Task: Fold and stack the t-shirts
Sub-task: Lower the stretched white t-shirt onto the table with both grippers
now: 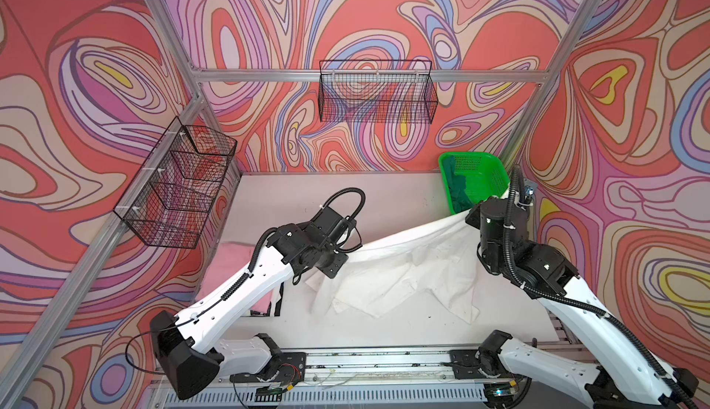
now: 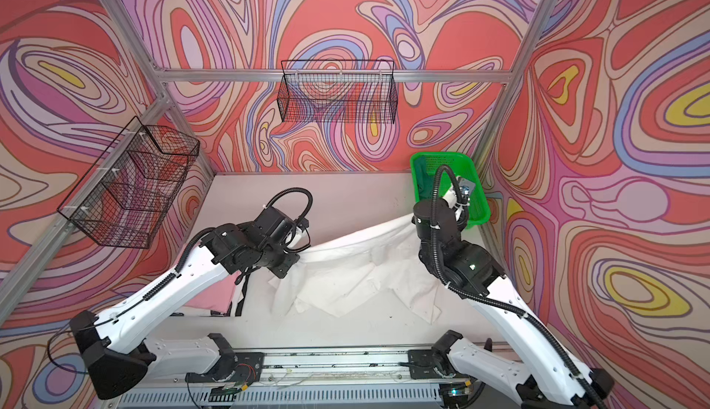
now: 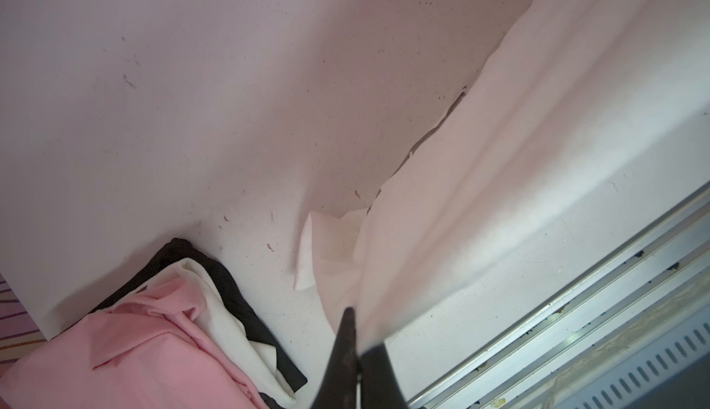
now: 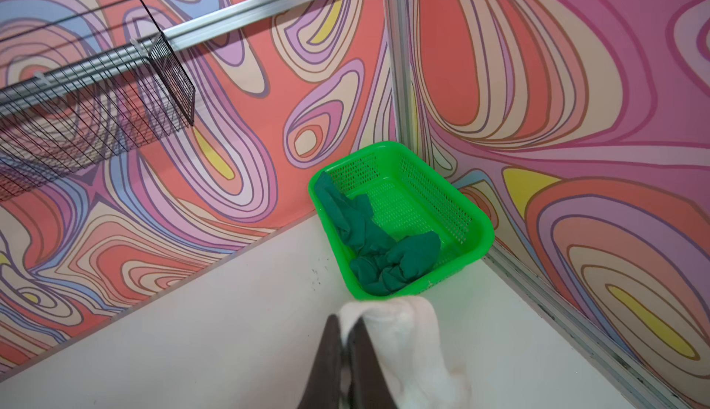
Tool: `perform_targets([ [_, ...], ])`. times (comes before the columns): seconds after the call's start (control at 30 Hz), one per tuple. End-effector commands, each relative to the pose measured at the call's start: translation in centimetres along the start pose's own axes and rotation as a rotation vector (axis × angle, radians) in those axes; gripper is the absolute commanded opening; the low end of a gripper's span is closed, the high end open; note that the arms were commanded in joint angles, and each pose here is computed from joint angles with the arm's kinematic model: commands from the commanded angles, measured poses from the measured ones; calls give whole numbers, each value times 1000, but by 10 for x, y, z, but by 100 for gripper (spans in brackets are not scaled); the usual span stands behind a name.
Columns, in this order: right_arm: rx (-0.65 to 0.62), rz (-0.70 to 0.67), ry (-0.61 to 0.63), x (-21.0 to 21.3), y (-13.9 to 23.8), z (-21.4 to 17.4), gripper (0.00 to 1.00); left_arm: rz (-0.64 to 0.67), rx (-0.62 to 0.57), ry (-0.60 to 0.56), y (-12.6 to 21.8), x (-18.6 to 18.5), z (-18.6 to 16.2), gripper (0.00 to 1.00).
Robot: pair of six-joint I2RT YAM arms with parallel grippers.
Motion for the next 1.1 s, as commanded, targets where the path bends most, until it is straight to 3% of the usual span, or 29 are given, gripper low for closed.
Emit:
perform_targets([
  [0.0,-139,25,-107,-9,24,56,0,26,-240,11,71,13,18,0],
  [0.3,-136,187,-256,-30,81,138,0,-66,-549,116,216,27,-9,0],
  [0.57,-72,221,-336,-40,102,165,0,-123,-612,149,264,30,-44,0],
  [0.67,-52,205,-341,-42,100,158,0,-132,-537,147,249,26,-49,0],
  [0.8,-9,141,-288,-34,78,125,0,-82,-363,120,198,19,-47,0],
  [0.97,71,40,-156,-16,31,49,0,-31,-92,9,103,2,-43,0],
  [1.07,100,-19,-55,1,-3,2,0,-30,34,27,45,5,-31,0],
])
Point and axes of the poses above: each gripper's point midway between its finger pads, its own y axis back along the fingers, its own x axis along the line the jaws close on, z = x × y, the point moved 7 cm from there along y, back along the fingers
